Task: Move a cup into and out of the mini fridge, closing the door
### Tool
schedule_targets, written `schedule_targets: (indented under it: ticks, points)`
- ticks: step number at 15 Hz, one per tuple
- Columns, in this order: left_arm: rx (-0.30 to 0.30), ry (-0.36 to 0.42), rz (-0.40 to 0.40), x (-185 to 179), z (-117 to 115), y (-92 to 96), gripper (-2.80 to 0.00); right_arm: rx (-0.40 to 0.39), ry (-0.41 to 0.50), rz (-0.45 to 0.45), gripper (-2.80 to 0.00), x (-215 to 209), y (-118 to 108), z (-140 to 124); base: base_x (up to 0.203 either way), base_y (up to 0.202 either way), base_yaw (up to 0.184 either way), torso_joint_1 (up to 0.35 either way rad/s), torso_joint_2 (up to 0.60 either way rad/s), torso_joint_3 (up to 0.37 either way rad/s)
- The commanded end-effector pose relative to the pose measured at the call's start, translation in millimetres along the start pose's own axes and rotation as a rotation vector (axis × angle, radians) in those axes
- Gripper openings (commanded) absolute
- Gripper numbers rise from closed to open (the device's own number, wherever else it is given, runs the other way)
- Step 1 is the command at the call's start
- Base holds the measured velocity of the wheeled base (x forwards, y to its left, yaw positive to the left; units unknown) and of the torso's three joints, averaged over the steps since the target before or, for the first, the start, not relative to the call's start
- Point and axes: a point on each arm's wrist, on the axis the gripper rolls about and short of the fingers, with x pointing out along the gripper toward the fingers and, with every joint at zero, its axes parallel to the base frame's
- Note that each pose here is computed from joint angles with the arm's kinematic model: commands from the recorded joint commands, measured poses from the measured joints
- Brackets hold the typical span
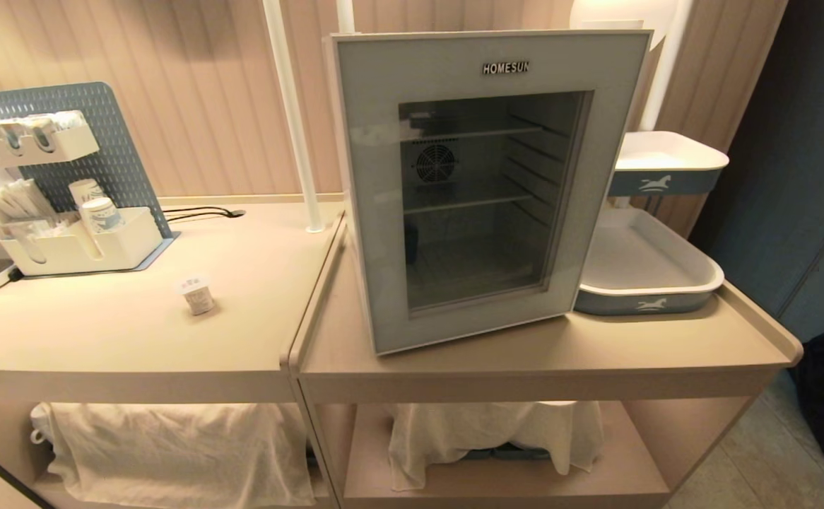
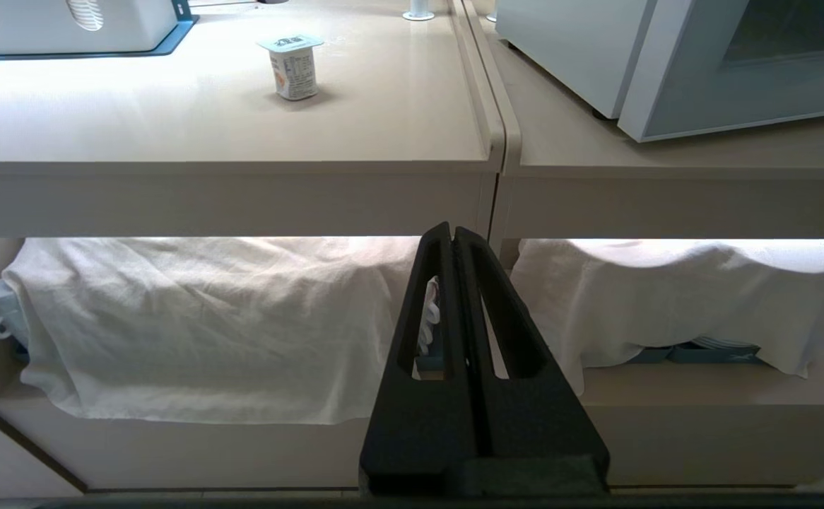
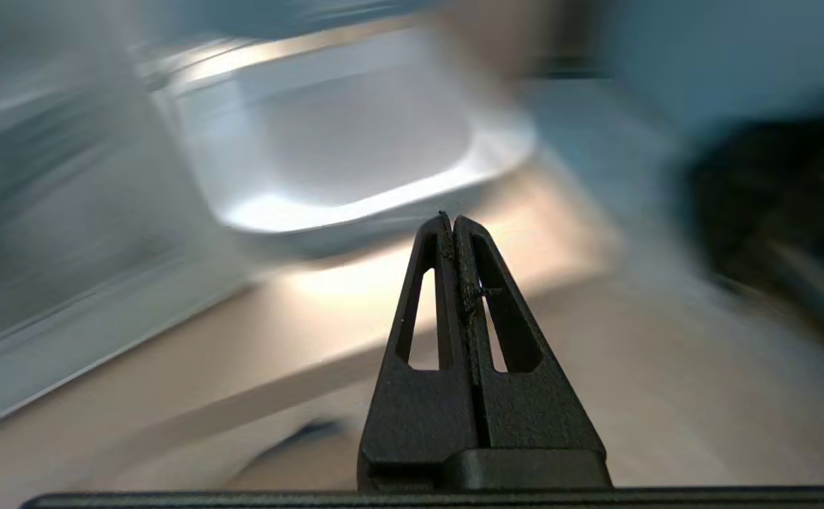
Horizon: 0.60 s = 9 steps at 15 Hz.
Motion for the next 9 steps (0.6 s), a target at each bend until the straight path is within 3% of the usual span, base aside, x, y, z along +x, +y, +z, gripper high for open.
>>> schedule_targets:
  ticks: [1, 3, 6, 7, 8, 9]
  points:
    - [0.000, -0.001, 0.000, 0, 0, 0.0, -2.80, 0.147, -0.129, -0.227, -2.80, -51, -77, -30, 0.000, 0.000, 0.000, 0.000, 0.00, 0.000]
    - [0.000, -0.001, 0.000, 0, 0, 0.0, -2.80, 0.155, -0.167, -0.331, -2.80, -74, -99, -71, 0.000, 0.000, 0.000, 0.000, 0.00, 0.000]
    - [0.001, -0.001, -0.002, 0, 0, 0.0, -2.80, 0.192, -0.296, -0.330, -2.80, -106, -119, -122, 0.000, 0.000, 0.000, 0.000, 0.00, 0.000]
    - [0.001, -0.001, -0.002, 0, 0, 0.0, -2.80, 0.205, -0.342, -0.305, -2.80, -108, -120, -136, 0.000, 0.000, 0.000, 0.000, 0.00, 0.000]
    - [0.001, -0.001, -0.001, 0, 0, 0.0, -2.80, 0.174, -0.369, -0.208, -2.80, -102, -116, -152, 0.000, 0.000, 0.000, 0.000, 0.00, 0.000]
    - [0.001, -0.001, 0.000, 0, 0, 0.0, -2.80, 0.108, -0.370, -0.032, -2.80, -96, -109, -163, 0.000, 0.000, 0.000, 0.000, 0.00, 0.000]
